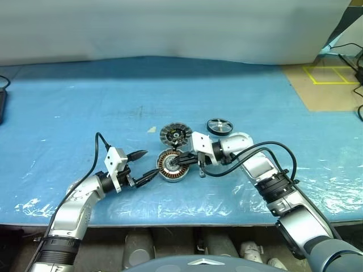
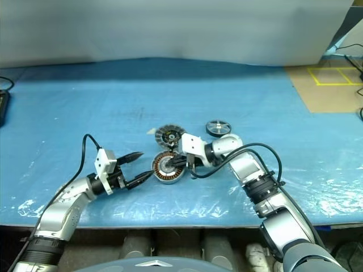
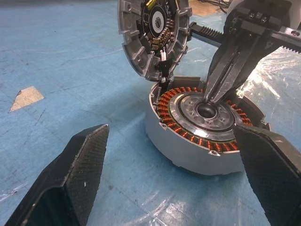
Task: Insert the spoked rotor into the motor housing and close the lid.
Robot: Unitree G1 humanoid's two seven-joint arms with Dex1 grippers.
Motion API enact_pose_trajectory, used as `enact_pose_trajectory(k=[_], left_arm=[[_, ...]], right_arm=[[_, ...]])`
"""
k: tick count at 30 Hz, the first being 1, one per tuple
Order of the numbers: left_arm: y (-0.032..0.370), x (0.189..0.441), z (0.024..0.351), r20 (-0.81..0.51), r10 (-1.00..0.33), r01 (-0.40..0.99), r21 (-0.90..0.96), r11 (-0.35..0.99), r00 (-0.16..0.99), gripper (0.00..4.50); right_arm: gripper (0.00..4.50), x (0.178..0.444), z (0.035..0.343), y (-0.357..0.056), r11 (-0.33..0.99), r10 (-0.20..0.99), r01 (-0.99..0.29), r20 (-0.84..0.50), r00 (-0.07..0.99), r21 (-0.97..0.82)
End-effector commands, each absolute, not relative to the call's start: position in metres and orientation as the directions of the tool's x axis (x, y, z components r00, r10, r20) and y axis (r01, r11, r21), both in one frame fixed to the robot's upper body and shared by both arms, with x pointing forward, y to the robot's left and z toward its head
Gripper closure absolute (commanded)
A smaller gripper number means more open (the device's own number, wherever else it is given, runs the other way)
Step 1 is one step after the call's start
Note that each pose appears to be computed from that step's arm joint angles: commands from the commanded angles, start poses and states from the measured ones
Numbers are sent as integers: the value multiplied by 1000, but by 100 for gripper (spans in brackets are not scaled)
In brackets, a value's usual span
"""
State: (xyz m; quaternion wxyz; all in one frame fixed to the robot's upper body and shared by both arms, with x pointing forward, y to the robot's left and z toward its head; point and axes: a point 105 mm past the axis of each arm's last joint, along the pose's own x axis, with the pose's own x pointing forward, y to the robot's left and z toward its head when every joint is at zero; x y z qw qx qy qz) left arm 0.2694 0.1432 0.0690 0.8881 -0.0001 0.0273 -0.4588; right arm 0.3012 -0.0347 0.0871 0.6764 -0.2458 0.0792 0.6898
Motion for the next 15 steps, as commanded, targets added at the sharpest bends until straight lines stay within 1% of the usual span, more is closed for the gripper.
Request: enact_pose_trajectory(k=[1, 11, 15], left_arm=[[141, 269, 78, -23, -821, 821, 8, 570, 570, 7], [141, 268, 77, -25, -822, 822, 4, 569, 569, 7], [140, 269, 77, -24, -823, 824, 5, 567, 567, 7]], right_arm=[[443, 302, 105, -30, -82, 913, -961, -406, 34, -265], [443, 301, 110, -39, -90, 901, -953, -432, 46, -290], [443, 299, 105, -39, -89, 898, -958, -438, 42, -273]])
